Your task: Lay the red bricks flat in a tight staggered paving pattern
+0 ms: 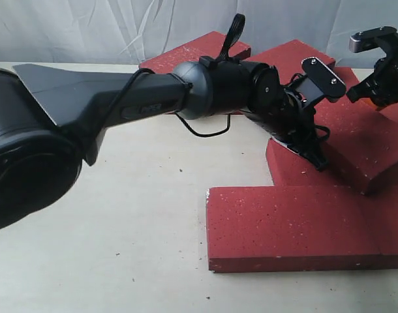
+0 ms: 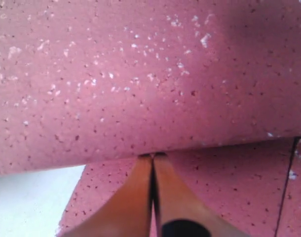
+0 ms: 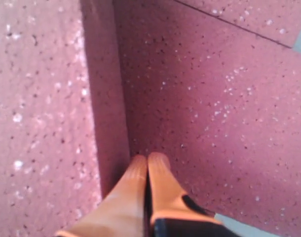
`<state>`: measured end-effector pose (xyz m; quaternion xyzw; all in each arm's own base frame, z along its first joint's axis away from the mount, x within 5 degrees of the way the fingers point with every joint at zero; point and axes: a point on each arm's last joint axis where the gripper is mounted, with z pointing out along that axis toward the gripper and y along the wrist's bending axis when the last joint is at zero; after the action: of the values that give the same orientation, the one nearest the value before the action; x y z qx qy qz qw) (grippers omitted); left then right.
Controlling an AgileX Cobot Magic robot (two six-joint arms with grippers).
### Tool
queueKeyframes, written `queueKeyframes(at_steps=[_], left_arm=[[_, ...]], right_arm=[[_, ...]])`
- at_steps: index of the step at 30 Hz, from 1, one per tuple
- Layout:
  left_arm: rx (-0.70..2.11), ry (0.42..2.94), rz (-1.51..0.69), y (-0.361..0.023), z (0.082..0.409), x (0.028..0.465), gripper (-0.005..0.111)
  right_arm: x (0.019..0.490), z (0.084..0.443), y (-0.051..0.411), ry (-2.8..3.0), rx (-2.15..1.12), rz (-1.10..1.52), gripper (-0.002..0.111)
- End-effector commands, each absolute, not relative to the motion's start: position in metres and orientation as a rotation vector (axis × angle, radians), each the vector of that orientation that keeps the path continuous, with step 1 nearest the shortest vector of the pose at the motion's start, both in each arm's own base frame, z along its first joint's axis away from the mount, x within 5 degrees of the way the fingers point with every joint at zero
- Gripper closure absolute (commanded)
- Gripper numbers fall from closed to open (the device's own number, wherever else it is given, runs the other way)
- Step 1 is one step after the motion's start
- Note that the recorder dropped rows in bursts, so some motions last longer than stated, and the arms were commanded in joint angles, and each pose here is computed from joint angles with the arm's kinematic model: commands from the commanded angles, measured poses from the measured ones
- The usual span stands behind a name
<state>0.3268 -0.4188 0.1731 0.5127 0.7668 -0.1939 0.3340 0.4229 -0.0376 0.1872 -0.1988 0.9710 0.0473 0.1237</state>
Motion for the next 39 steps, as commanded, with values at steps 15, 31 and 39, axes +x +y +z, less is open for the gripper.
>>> queueKeyframes(at_steps=[15, 31, 39], left_arm=[[1.449, 1.928, -0.497, -0.417, 0.237, 0.299, 0.107], [1.437, 2.059, -0.397, -0.363, 0.245, 0.258, 0.107], [1.326, 2.137, -0.296, -0.313, 0.235, 0.234, 0.107]], right_arm=[[0.388, 0.249, -0.022, 2.868, -0.658, 0.265, 0.109], [0.378, 0.267, 0.083, 2.694, -1.006, 0.261, 0.109], [0.373, 0.242, 0.150, 2.630, -1.194, 0.290, 0.109]])
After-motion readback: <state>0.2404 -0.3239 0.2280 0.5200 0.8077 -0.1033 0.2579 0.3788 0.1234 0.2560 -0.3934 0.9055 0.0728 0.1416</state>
